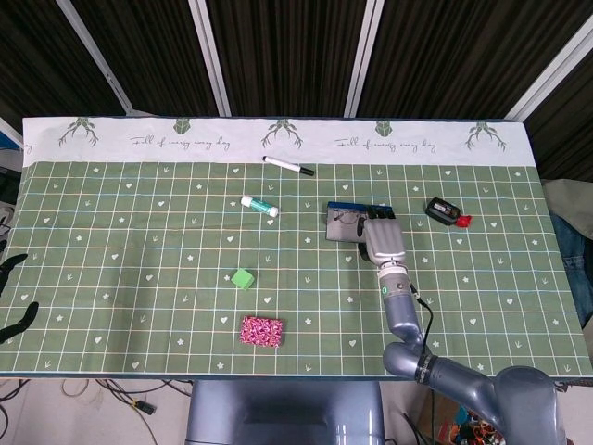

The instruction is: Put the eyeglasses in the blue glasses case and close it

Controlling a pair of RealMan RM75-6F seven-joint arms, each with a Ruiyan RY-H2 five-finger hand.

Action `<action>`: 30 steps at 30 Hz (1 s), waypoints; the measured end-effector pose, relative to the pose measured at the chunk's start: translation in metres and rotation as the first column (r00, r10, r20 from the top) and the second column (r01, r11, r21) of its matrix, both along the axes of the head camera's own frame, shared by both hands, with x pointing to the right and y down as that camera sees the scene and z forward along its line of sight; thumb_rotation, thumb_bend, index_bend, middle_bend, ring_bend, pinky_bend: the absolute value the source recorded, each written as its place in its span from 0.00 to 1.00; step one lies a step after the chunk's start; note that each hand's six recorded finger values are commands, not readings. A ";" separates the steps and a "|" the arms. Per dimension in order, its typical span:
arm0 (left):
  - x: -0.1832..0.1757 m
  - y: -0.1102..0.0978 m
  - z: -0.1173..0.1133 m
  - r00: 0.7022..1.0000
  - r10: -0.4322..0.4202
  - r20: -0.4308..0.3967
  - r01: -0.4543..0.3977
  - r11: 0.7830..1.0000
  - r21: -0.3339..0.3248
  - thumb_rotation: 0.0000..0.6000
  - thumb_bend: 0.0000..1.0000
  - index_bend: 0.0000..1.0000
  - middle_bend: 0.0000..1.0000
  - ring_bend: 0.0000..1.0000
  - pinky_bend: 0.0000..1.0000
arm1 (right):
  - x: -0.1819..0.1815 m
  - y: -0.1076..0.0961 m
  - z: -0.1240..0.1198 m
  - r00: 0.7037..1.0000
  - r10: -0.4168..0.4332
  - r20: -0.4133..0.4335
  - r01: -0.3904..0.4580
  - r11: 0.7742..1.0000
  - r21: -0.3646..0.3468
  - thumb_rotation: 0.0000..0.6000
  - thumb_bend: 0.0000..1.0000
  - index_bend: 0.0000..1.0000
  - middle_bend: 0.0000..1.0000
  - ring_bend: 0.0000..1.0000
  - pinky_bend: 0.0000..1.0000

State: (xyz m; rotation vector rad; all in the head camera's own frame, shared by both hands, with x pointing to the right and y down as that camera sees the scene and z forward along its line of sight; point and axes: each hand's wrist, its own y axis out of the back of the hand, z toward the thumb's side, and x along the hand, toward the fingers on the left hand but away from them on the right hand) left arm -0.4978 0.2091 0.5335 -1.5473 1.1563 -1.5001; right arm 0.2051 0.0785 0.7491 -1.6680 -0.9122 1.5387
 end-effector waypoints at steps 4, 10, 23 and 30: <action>0.000 0.000 0.000 1.000 0.001 0.002 -0.001 1.000 -0.002 1.00 0.32 0.16 0.00 0.00 0.00 | 0.000 0.000 -0.002 1.000 -0.006 0.001 0.006 1.000 0.004 1.00 0.44 0.54 0.21 0.22 0.20; 0.000 0.000 0.000 1.000 0.001 0.002 -0.001 1.000 0.001 1.00 0.32 0.15 0.00 0.00 0.00 | 0.000 0.002 0.000 1.000 -0.001 0.002 0.001 1.000 -0.014 1.00 0.47 0.57 0.21 0.21 0.20; 0.000 0.000 0.000 1.000 0.000 0.003 0.000 1.000 0.001 1.00 0.32 0.16 0.00 0.00 0.00 | 0.001 0.003 0.002 1.000 0.005 -0.003 -0.005 0.999 -0.032 1.00 0.51 0.62 0.21 0.22 0.20; -0.001 0.000 0.000 1.000 0.000 0.002 0.000 1.000 0.002 1.00 0.32 0.16 0.00 0.00 0.00 | 0.000 0.004 -0.001 1.000 0.010 0.021 -0.009 0.999 -0.041 1.00 0.51 0.65 0.21 0.22 0.20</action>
